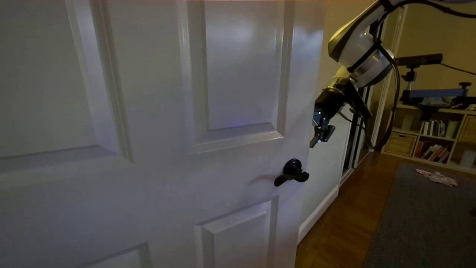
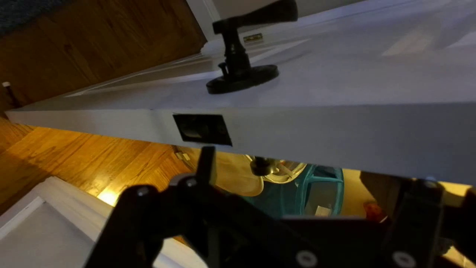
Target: Open the door
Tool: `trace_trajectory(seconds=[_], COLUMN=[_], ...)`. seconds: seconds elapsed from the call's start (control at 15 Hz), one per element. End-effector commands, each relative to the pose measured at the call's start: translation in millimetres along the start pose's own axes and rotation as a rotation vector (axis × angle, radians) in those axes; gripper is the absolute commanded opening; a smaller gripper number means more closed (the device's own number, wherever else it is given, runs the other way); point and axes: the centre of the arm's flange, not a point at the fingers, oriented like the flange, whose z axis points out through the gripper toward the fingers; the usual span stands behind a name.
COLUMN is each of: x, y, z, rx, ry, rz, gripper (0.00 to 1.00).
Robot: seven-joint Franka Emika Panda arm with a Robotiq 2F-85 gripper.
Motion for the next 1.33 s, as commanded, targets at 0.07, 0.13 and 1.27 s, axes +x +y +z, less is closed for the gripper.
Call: trace_trajectory(seconds=[0.07,0.13,1.27], x=[-42.7,-46.0,-85.5], y=[-1.8,-1.0,-26.1], z=[-2.3,-1.4,-2.6], rx=[-0.056,-0.063,-0.405], ry=[-0.05,-0.056,-0.045], rz=[0.0,0.0,0.017], gripper=[1.0,1.0,1.0])
